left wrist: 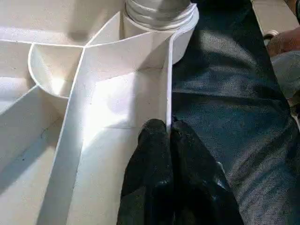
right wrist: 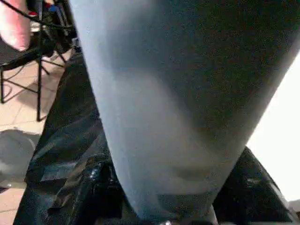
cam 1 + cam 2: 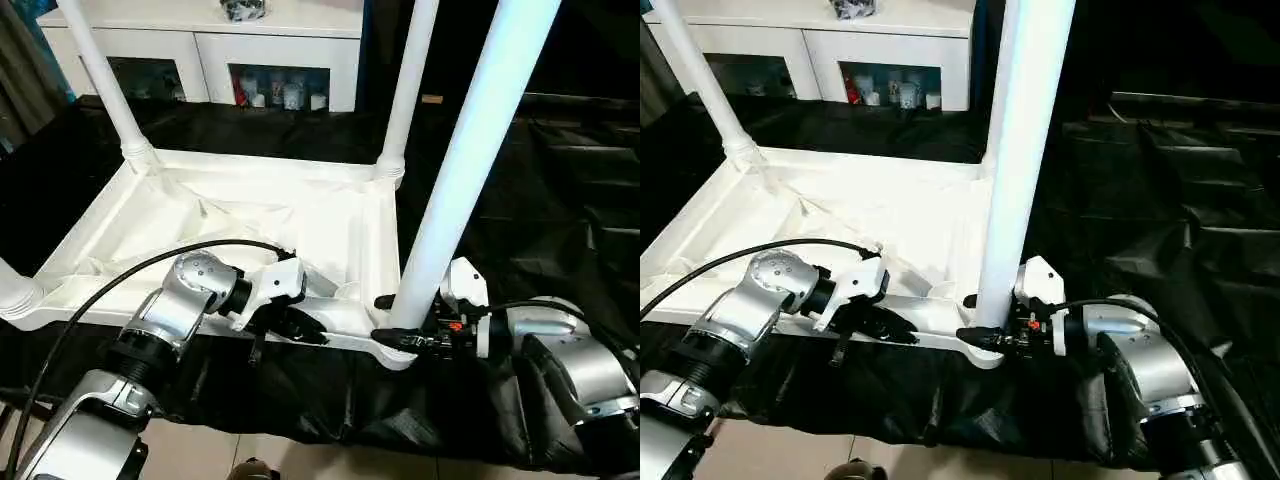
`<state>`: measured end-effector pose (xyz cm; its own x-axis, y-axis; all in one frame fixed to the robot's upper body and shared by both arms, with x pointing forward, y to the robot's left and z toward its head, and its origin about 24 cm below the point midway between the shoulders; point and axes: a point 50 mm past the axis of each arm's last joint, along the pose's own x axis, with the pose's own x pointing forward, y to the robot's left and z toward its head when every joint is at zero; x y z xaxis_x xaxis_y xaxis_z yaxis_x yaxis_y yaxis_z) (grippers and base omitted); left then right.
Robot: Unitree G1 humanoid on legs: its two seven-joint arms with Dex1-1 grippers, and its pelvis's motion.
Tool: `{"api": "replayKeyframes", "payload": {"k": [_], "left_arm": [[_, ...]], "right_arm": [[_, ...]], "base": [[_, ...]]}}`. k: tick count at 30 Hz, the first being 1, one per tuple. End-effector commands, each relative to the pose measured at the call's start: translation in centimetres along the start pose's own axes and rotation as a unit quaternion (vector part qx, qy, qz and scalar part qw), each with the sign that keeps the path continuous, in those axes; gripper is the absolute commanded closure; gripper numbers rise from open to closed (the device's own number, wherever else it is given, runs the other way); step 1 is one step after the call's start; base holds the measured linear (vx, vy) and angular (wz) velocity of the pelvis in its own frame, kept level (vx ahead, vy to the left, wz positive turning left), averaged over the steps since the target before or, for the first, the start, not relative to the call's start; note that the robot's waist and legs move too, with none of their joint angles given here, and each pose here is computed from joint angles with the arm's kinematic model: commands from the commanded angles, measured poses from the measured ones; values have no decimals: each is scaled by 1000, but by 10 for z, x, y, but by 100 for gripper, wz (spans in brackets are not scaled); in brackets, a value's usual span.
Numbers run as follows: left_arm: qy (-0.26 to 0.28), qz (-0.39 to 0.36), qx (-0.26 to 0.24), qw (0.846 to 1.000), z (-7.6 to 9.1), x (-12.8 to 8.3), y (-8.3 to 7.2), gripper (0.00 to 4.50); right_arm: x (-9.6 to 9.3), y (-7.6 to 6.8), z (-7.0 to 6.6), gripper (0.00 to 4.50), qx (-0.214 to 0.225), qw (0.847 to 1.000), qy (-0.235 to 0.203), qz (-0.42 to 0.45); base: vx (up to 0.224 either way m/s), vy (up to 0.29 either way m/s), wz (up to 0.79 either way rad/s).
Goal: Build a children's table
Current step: Rotate leg to tighten
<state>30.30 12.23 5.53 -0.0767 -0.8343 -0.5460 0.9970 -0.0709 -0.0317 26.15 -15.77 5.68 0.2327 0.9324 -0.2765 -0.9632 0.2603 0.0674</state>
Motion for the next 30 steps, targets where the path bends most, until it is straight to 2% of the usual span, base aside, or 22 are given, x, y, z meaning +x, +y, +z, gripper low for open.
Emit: {"api": "replayKeyframes", "payload": {"k": [1, 4, 5, 7, 8, 9, 13, 15, 18, 20, 22, 25, 27, 29, 30], "left_arm": [[-20, 41, 6, 999, 14, 14, 8, 450], [-33, 85, -8, 996, 17, 19, 14, 450], [-37, 115, -14, 993, 18, 25, 16, 450], [-42, 134, -20, 990, 21, 30, 17, 450], [-43, 137, -20, 989, 21, 31, 17, 450], [-51, 158, -27, 986, 26, 40, 18, 450], [-57, 182, -32, 981, 32, 50, 18, 450], [-57, 192, -29, 979, 37, 58, 18, 450], [-62, 195, -29, 978, 42, 64, 16, 450], [-66, 189, -28, 979, 43, 66, 15, 450], [-61, 186, -27, 980, 40, 63, 14, 450], [-52, 183, -26, 981, 36, 58, 14, 450], [-48, 182, -26, 982, 33, 54, 15, 450], [-45, 169, -24, 984, 29, 49, 14, 450], [-40, 157, -20, 987, 24, 43, 14, 450]], "right_arm": [[25, 18, -11, 251, 49, 998, -13, 38], [27, 16, -21, 251, 62, 998, -20, -26], [31, 6, -28, 251, 61, 992, -20, -110], [34, -3, -31, 254, 75, 980, -23, -182], [34, -4, -31, 255, 77, 979, -24, -189], [39, -13, -31, 256, 97, 960, -36, -261], [47, -22, -28, 256, 128, 935, -52, -327], [55, -27, -27, 256, 146, 916, -51, -371], [64, -30, -24, 256, 149, 907, -50, -391], [68, -32, -20, 256, 137, 906, -54, -396], [70, -32, -16, 200, 128, 912, -65, -383], [68, -31, -16, 184, 111, 923, -57, -365], [65, -31, -16, 152, 101, 927, -54, -358], [59, -29, -16, 143, 91, 938, -56, -329], [54, -27, -16, 132, 74, 953, -49, -291]], "base": [[0, 0, 0], [0, 0, 0], [0, 0, 0], [0, 0, 0], [0, 0, 0], [0, 0, 0], [0, 0, 0], [0, 0, 0], [0, 0, 0], [0, 0, 0], [0, 0, 0], [0, 0, 0], [0, 0, 0], [0, 0, 0], [0, 0, 0]]}}
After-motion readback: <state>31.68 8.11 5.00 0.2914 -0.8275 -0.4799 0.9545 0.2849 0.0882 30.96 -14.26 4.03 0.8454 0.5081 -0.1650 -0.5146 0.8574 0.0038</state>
